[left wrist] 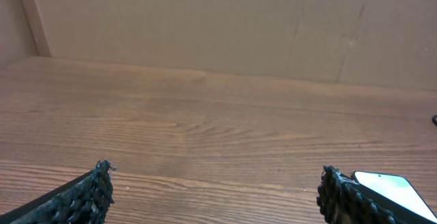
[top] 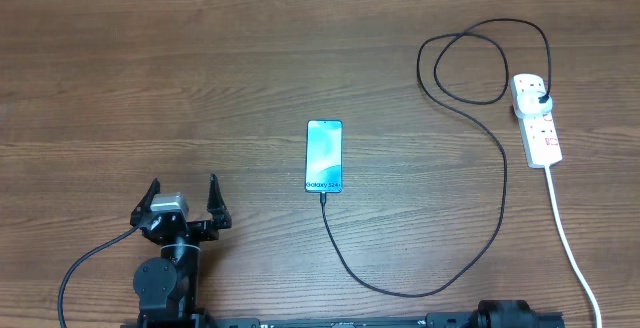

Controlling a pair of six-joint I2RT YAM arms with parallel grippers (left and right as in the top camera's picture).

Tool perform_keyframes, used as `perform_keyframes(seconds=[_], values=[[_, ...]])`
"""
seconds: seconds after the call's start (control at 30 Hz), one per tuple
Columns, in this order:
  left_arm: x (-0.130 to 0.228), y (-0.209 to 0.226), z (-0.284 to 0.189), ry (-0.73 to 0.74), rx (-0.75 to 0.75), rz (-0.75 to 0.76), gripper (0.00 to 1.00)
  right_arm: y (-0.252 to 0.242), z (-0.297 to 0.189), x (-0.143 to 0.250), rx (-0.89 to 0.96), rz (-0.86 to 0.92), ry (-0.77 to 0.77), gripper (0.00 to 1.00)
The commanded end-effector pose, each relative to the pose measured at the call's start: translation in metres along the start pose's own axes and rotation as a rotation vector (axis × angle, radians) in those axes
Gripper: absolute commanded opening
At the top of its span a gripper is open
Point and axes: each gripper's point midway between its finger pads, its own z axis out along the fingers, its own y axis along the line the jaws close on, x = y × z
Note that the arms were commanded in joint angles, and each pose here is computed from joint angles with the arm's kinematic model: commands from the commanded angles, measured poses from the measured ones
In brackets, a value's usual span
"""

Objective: Plug charger to phone and switch on socket

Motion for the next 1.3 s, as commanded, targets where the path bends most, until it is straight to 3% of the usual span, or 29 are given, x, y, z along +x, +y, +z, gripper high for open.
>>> perform_keyframes(seconds=[0.0, 0.13, 0.27, 0.53, 0.83, 1.27], values=[[0.001, -0.001, 0.0, -0.003, 0.006, 0.027, 1.0, -0.012, 0.003, 0.002, 0.044, 0.009, -0.001, 1.0], [0.001, -0.001, 0.0, -0.003, 0.006, 0.027, 0.99, -0.032, 0.018, 0.017, 0.103, 0.012, 0.005, 1.0], [0.001, -0.001, 0.0, -0.003, 0.006, 0.027, 0.99, -0.064, 0.037, 0.061, 0.166, 0.032, 0.108, 1.0], [0.001, -0.001, 0.0, -0.003, 0.006, 0.027, 1.0, -0.134, 0.056, 0.199, 0.256, 0.112, 0.409, 1.0], [0.001, 0.0, 0.0, -0.003, 0.006, 0.027, 1.0, -0.196, 0.018, 0.342, 0.403, 0.122, 0.706, 1.0], [0.001, -0.001, 0.0, -0.003, 0.006, 0.027, 1.0, -0.224, -0.012, 0.409, 0.453, 0.119, 0.808, 1.0]])
